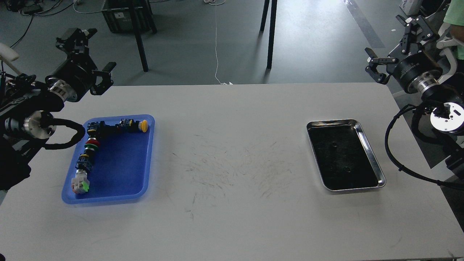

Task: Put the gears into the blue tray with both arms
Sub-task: 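Reach the right gripper forward over the metal tray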

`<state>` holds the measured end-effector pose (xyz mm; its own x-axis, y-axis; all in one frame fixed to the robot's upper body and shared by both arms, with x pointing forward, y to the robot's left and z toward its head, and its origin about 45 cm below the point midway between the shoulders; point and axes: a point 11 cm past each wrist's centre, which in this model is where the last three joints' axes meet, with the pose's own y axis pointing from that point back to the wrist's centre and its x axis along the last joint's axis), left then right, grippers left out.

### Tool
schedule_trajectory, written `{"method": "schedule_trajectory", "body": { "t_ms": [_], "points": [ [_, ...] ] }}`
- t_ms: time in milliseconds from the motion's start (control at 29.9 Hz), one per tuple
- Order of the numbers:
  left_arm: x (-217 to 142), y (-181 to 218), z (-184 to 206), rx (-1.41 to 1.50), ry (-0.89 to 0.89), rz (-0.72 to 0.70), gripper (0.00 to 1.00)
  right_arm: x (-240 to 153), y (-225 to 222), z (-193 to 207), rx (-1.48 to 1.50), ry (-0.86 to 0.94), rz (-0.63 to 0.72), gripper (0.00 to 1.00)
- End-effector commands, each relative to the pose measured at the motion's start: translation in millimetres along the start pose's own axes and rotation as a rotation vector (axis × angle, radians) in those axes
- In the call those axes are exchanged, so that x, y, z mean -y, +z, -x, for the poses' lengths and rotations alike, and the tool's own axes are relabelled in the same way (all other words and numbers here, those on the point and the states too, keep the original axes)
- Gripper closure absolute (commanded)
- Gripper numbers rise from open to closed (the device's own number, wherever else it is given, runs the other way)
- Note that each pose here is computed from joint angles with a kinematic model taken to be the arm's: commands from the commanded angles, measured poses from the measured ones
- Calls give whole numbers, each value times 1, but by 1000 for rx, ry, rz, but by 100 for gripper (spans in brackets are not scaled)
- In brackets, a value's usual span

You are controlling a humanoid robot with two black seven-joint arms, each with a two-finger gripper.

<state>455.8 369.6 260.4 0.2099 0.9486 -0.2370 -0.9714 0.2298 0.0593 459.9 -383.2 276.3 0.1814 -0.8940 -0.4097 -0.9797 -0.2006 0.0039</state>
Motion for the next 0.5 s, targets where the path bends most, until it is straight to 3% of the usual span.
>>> {"method": "schedule_trajectory", "body": {
  "t_ms": [0, 468],
  "points": [
    [0, 2, -1, 13, -1, 3, 1, -9, -5, -3, -82, -15, 48, 1],
    [1, 7, 2, 30, 0, 70, 1, -39, 0, -15, -563, -77, 410, 1]
  ]
}}
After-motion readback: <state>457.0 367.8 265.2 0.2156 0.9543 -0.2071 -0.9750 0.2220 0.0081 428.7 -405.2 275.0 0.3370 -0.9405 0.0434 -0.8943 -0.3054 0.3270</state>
